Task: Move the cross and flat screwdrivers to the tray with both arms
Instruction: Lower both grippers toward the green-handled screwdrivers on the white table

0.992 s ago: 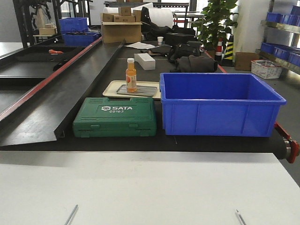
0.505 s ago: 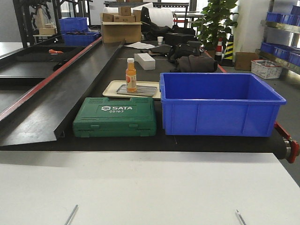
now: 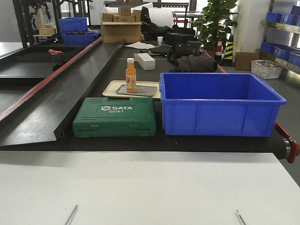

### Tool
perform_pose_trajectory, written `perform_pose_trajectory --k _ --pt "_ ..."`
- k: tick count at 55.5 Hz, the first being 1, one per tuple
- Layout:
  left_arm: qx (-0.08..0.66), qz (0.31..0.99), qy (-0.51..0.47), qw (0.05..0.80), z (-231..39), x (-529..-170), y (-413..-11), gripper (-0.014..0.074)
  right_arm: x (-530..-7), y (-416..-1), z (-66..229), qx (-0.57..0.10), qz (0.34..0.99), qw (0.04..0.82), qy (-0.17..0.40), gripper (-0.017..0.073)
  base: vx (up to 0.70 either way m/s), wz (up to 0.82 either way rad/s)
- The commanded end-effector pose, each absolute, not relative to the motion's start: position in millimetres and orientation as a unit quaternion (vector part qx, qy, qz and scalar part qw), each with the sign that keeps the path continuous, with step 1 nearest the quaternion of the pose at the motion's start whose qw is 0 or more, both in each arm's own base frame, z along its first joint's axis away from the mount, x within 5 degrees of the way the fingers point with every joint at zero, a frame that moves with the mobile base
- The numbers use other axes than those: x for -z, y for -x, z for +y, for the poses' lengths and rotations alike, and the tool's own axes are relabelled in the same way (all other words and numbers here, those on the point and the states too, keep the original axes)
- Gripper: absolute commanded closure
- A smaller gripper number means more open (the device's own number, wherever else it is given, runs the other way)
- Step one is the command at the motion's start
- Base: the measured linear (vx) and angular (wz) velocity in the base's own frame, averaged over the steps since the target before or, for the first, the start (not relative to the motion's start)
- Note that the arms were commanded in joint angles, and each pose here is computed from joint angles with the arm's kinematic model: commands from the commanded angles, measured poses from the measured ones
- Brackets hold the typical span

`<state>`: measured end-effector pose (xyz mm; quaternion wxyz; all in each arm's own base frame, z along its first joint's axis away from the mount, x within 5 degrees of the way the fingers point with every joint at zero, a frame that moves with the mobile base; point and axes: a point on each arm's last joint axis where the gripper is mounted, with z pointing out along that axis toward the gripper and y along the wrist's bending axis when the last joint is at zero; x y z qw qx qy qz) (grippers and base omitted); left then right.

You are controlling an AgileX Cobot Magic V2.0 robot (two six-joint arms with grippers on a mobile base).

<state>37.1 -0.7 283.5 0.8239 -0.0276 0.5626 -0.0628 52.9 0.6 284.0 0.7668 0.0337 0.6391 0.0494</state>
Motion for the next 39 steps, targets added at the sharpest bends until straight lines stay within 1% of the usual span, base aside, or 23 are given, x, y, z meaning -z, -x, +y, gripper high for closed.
perform_pose_trajectory --k 1,8,14,18,23,27,33,39 --pt "0.065 0.55 0.03 0.832 -0.5 -316.1 -35.1 0.0528 -318.4 -58.1 0.2 -0.04 0.634 0.772 -0.03 0.0564 0.0 0.0" --pt "0.05 0.593 0.021 0.803 -1.4 -325.8 -55.3 0.045 -325.7 -76.8 0.1 -0.037 0.679 0.732 -0.033 0.0559 0.0 0.0" --pt "0.038 0.635 0.014 0.772 -2.0 -319.3 -78.5 0.0356 -319.0 -92.4 0.2 -0.036 0.709 0.703 -0.035 0.0535 0.0 0.0" --pt "0.036 0.664 0.015 0.747 -2.5 -312.7 -92.5 0.0299 -314.4 -102.0 0.3 -0.035 0.725 0.687 -0.035 0.0503 0.0 0.0" --pt "0.035 0.694 0.015 0.719 -3.0 -304.4 -107.9 0.0244 -307.9 -113.4 0.4 -0.034 0.746 0.665 -0.036 0.044 0.0 0.0" --pt "0.036 0.714 0.018 0.699 -3.3 -298.1 -118.4 0.0218 -302.3 -122.1 0.4 -0.033 0.761 0.647 -0.037 0.0365 0.0 0.0" --pt "0.037 0.735 0.021 0.677 -3.5 -290.3 -129.4 0.0211 -294.8 -133.0 0.5 -0.031 0.78 0.624 -0.038 0.0246 0.0 0.0" --pt "0.036 0.754 0.022 0.655 -3.8 -282.6 -138.8 0.0211 -285.6 -143.8 0.7 -0.034 0.8 0.598 -0.043 0.0172 0.0 0.0"
